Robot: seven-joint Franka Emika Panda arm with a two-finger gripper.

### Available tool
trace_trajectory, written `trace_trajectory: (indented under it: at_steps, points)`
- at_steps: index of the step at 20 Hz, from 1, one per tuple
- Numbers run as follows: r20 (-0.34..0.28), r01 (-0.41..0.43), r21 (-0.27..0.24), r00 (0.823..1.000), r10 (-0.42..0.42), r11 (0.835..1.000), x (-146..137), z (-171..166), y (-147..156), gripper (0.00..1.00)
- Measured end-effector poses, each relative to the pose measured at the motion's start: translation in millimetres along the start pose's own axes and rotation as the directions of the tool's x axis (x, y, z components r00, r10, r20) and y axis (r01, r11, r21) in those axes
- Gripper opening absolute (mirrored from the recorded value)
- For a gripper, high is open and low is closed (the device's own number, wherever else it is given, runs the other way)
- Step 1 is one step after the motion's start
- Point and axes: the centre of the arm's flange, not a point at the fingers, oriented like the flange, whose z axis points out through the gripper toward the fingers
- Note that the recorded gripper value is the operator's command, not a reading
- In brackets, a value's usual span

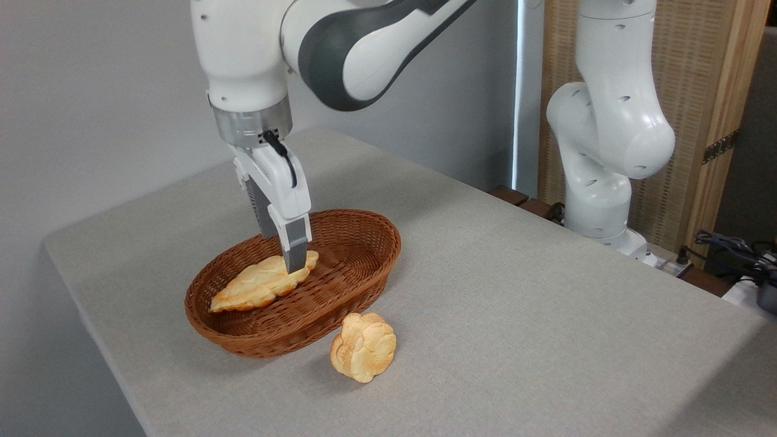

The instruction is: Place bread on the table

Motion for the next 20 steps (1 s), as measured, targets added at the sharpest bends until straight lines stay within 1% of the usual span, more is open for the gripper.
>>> trace_trajectory:
  at_steps: [3, 8, 12, 18, 19, 20]
  points:
    - [0.017, -0.014, -0.011, 1.000, 0.014, 1.000, 6, 15, 6, 1.00]
    - [0.013, -0.034, 0.004, 0.999, 0.034, 0.999, 17, 50, 12, 1.00]
    - [0.013, -0.040, 0.011, 0.999, 0.040, 0.999, 17, 74, 16, 1.00]
    - [0.003, -0.052, 0.020, 0.999, 0.052, 0.998, 21, 77, 21, 1.00]
    - [0.004, -0.053, 0.020, 0.999, 0.053, 0.998, 21, 77, 22, 0.97]
    - [0.004, -0.053, 0.019, 0.999, 0.053, 0.998, 21, 77, 22, 0.92]
